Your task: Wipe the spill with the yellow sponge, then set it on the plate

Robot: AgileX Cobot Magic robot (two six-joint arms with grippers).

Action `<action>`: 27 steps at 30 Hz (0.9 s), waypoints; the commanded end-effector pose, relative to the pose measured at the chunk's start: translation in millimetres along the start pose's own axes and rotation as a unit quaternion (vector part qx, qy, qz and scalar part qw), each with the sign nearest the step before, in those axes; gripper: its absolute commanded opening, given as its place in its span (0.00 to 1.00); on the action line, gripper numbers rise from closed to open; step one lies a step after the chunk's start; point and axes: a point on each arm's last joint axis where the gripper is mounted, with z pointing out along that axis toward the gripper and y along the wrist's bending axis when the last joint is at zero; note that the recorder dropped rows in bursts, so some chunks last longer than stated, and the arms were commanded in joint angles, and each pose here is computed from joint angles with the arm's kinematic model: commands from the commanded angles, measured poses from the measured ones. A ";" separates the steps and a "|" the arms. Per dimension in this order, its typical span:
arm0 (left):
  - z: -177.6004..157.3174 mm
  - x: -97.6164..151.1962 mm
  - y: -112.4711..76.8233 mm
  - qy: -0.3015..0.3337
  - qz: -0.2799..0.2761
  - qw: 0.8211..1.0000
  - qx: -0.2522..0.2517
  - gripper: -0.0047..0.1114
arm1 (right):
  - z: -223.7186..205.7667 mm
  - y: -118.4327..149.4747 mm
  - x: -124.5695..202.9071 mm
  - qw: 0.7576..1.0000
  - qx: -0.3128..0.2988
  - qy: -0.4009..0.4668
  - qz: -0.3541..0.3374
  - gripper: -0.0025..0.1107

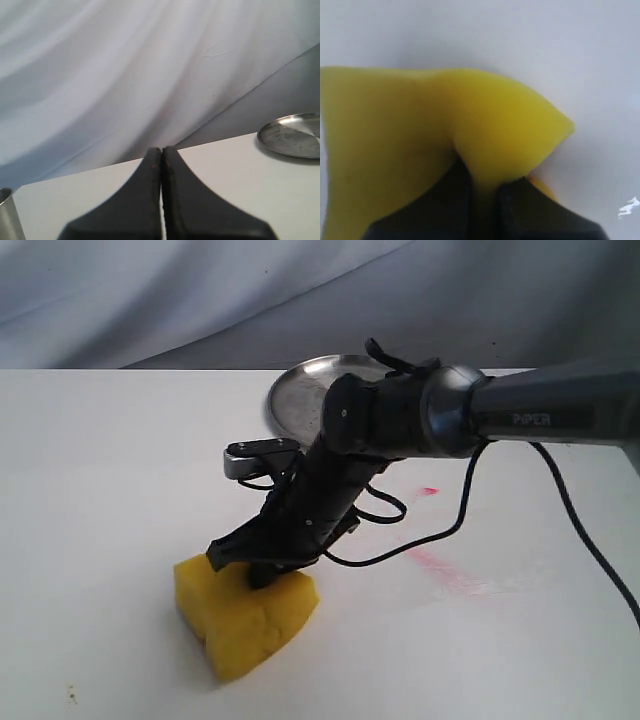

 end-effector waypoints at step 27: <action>-0.4 -1.5 0.4 -0.005 -0.008 1.000 -0.002 0.04 | -110.2 -193.4 94.6 0.945 0.248 0.073 0.199 0.02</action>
